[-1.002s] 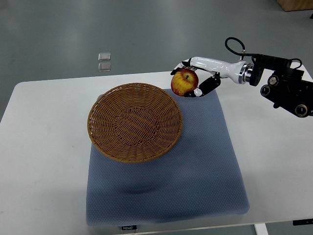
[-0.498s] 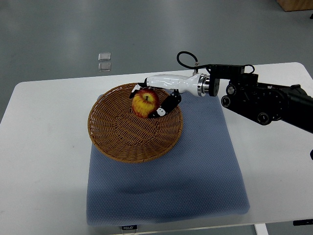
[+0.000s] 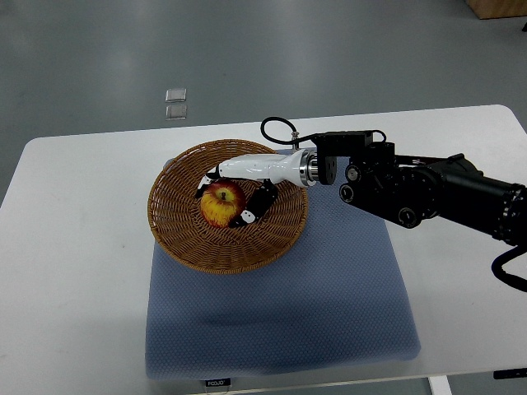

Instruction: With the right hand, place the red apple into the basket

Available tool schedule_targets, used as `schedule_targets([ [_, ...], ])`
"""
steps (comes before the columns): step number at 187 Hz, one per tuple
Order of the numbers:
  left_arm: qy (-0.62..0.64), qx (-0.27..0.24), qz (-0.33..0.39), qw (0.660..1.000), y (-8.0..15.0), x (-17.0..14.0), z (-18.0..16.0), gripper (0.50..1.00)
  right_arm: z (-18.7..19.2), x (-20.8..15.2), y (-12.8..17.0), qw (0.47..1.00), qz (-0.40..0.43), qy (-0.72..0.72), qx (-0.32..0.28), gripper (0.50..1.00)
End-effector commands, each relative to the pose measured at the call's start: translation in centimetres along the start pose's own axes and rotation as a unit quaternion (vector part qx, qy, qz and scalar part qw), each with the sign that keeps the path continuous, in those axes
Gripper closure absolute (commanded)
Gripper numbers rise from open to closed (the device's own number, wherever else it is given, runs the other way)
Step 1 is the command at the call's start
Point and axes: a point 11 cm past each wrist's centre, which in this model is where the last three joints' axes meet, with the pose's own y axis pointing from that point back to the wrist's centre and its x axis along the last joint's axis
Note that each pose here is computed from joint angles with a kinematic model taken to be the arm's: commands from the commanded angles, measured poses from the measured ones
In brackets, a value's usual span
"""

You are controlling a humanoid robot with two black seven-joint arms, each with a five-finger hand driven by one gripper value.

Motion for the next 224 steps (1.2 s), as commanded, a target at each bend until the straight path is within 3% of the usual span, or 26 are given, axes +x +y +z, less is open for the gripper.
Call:
schedule_targets([
  [1, 0.000, 0.000, -0.001, 1.000, 0.0, -0.1, 0.0, 0.500, 0.1, -0.2, -0.3, 1.000, 0.000, -0.001, -0.006, 0.746],
  [31, 0.000, 0.000, -0.001, 1.000, 0.0, -0.1, 0.0, 0.500, 0.4, -0.4, -0.3, 1.000, -0.002, 0.001, -0.015, 0.713],
  [36, 0.000, 0.000, -0.001, 1.000, 0.0, -0.1, 0.0, 0.500, 0.5, -0.6, -0.3, 1.000, -0.007, 0.003, -0.018, 0.681],
  [70, -0.001, 0.000, 0.000, 1.000, 0.0, 0.0, 0.0, 0.500, 0.4, -0.7, -0.4, 1.000, -0.011, 0.001, -0.017, 0.603],
  [122, -0.001, 0.000, 0.001, 1.000, 0.0, 0.1, 0.0, 0.500, 0.7, -0.2, 0.0, 1.000, -0.003, -0.004, -0.020, 0.595],
  [174, -0.001, 0.000, 0.000, 1.000, 0.0, 0.1, 0.0, 0.500, 1.4, 5.2, 2.5, 0.991, 0.103, -0.084, -0.010, 0.595],
  [182, -0.002, 0.000, 0.000, 1.000, 0.0, 0.0, 0.0, 0.500, 2.6, 7.2, 4.0, 0.977, 0.160, -0.142, -0.014, 0.595],
  [197, -0.001, 0.000, 0.000, 1.000, 0.0, 0.1, 0.0, 0.500, 3.2, 7.7, 4.7, 0.969, 0.180, -0.167, -0.017, 0.595],
  [199, -0.002, 0.000, 0.000, 1.000, 0.0, 0.0, 0.0, 0.500, 4.8, 8.1, 5.9, 0.952, 0.215, -0.218, -0.028, 0.597],
  [224, -0.001, 0.000, 0.000, 1.000, 0.0, 0.0, 0.0, 0.500, 8.6, 9.4, 9.3, 0.896, 0.315, -0.308, -0.063, 0.597],
])
